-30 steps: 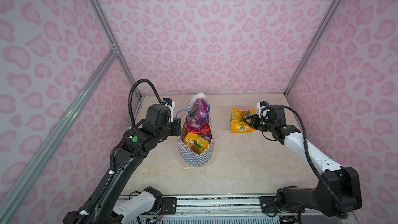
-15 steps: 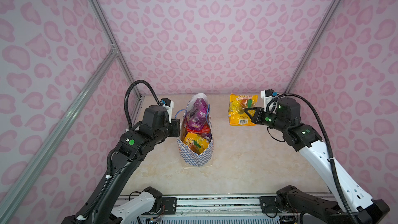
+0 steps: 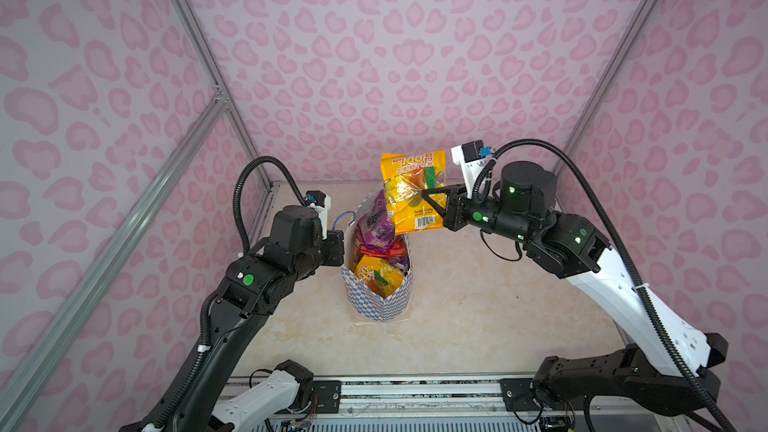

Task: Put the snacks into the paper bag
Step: 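Lower the yellow mango pack into the bag with the right gripper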

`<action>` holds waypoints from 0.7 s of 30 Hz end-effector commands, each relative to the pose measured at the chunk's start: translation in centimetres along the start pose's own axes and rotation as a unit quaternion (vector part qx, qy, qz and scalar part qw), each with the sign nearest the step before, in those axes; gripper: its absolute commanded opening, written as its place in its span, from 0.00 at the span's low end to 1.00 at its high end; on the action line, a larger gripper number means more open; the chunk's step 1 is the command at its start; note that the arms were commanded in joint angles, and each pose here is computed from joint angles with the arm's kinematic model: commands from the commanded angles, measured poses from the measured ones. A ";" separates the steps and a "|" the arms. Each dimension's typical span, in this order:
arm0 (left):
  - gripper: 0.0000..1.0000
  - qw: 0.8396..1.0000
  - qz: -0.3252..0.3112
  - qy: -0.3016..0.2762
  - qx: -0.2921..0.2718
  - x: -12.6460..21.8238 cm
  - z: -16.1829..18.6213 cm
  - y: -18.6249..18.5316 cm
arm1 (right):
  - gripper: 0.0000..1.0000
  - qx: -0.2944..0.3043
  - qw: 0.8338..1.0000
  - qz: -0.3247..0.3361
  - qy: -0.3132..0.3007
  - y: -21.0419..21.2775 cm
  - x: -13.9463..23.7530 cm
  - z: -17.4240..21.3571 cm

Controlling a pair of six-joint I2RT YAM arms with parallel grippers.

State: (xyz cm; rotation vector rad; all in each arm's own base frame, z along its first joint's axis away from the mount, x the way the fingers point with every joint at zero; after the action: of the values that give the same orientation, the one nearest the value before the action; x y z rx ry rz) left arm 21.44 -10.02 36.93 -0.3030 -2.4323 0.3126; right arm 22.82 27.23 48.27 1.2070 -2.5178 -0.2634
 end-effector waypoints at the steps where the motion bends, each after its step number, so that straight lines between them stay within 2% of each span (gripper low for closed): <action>1: 0.03 1.000 -0.008 -0.011 -0.006 0.9 -0.2 0.3 | 0.00 0.035 0.999 -0.018 -0.029 2.1 -1.5 -1.6; 8: 0.03 1.000 -0.013 -0.015 -0.006 1.3 -0.2 0.5 | 0.00 0.048 0.998 -0.019 0.028 3.2 -6.1 1.3; 14: 0.03 1.000 -0.020 -0.015 -0.008 1.3 -0.1 0.7 | 0.00 0.055 0.995 0.011 0.080 2.1 -7.4 4.9; 21: 0.03 1.000 -0.018 -0.014 -0.009 1.0 -0.2 0.5 | 0.00 0.102 0.979 0.068 0.164 0.9 -8.9 9.4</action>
State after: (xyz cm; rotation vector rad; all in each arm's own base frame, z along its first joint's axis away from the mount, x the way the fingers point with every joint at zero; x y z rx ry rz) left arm 20.64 -9.11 37.05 -0.2581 -2.4440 0.2752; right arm 23.43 34.54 38.32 1.0858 -2.3169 0.1315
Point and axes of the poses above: each gripper's point midway between its finger pads, its own x axis back along the fingers, its own y axis along the line the jaws close on, z = x × y, the point moved 6 cm from there along x, back along the fingers, and after that the axes turned 6 degrees about x, right-handed, at the moved point
